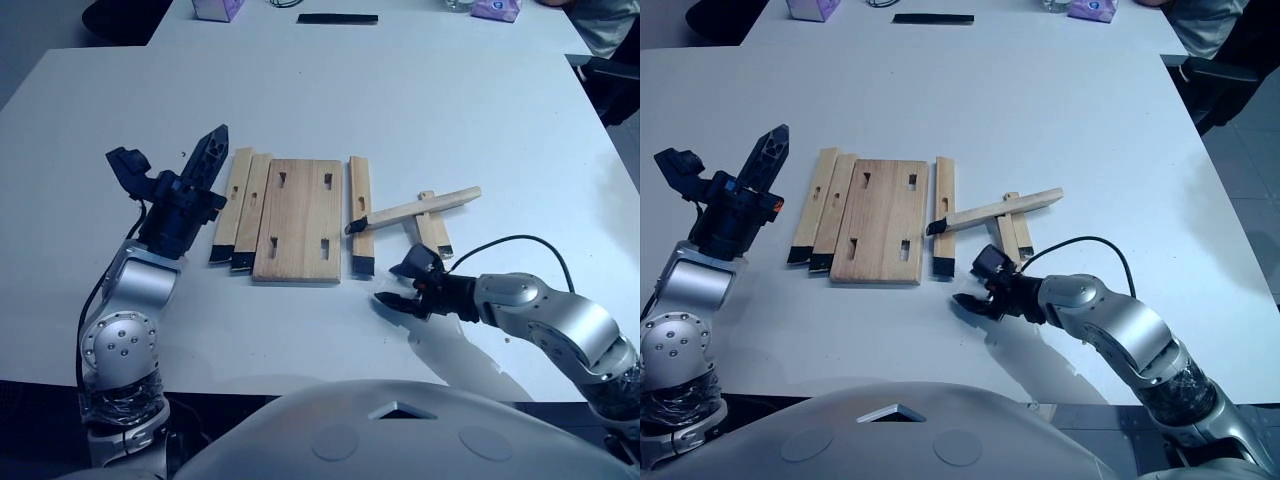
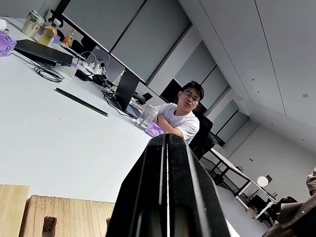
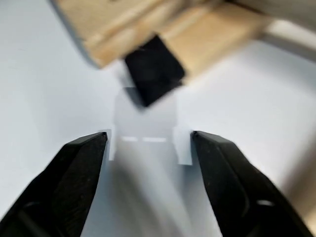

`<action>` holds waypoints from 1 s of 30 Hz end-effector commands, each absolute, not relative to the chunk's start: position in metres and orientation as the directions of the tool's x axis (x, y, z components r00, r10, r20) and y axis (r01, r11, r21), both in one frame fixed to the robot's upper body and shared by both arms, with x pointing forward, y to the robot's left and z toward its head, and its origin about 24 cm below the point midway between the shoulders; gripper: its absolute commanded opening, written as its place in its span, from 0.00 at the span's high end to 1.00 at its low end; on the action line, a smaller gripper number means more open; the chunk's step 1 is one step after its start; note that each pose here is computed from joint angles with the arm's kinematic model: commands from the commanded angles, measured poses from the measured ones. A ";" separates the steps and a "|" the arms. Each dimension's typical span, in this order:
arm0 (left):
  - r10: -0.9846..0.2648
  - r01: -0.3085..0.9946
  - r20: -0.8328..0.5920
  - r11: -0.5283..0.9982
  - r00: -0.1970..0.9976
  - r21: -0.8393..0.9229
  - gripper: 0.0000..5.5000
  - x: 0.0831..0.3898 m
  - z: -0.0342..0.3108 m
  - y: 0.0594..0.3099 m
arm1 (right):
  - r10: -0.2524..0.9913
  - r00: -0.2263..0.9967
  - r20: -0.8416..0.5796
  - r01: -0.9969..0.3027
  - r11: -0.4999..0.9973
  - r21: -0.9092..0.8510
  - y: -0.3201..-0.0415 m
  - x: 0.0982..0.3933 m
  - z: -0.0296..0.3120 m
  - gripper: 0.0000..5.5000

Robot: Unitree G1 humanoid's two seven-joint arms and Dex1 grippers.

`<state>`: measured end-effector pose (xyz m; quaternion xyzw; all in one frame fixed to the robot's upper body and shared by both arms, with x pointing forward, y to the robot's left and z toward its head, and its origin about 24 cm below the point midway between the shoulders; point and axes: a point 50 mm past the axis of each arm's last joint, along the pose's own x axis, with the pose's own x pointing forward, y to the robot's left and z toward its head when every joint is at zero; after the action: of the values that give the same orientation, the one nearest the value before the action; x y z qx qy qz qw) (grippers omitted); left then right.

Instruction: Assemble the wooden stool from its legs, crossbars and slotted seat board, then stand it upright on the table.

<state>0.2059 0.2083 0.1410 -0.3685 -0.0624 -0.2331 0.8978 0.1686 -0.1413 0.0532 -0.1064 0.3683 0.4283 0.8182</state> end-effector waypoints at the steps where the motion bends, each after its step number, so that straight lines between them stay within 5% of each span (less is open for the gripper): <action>1: -0.372 0.454 0.269 0.626 0.888 -0.634 1.00 0.205 0.140 0.208 | 0.423 0.452 -0.786 -0.666 0.746 0.018 -0.178 0.168 0.042 0.42; 11: -0.337 0.432 0.274 0.630 0.901 -0.645 1.00 0.202 0.135 0.207 | 0.186 0.707 -0.682 -0.418 0.888 -0.191 -0.211 0.213 0.053 0.42; 17: -0.346 0.449 0.289 0.621 0.893 -0.643 1.00 0.207 0.135 0.205 | 0.373 0.649 -0.663 -0.475 0.879 0.029 -0.199 0.206 0.067 0.42; 22: -0.343 0.446 0.289 0.619 0.894 -0.647 1.00 0.205 0.133 0.204 | 0.340 0.658 -0.672 -0.355 0.927 0.122 -0.220 0.227 0.092 0.42; 30: -0.345 0.456 0.301 0.616 0.889 -0.642 1.00 0.210 0.134 0.202 | 0.495 0.468 -0.732 -0.368 0.862 0.348 -0.196 0.203 0.084 0.42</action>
<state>0.2066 0.2033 0.1323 -0.3779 -0.0743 -0.2156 0.8973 0.2131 -0.1972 0.0901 0.0433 0.4169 0.2504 0.8727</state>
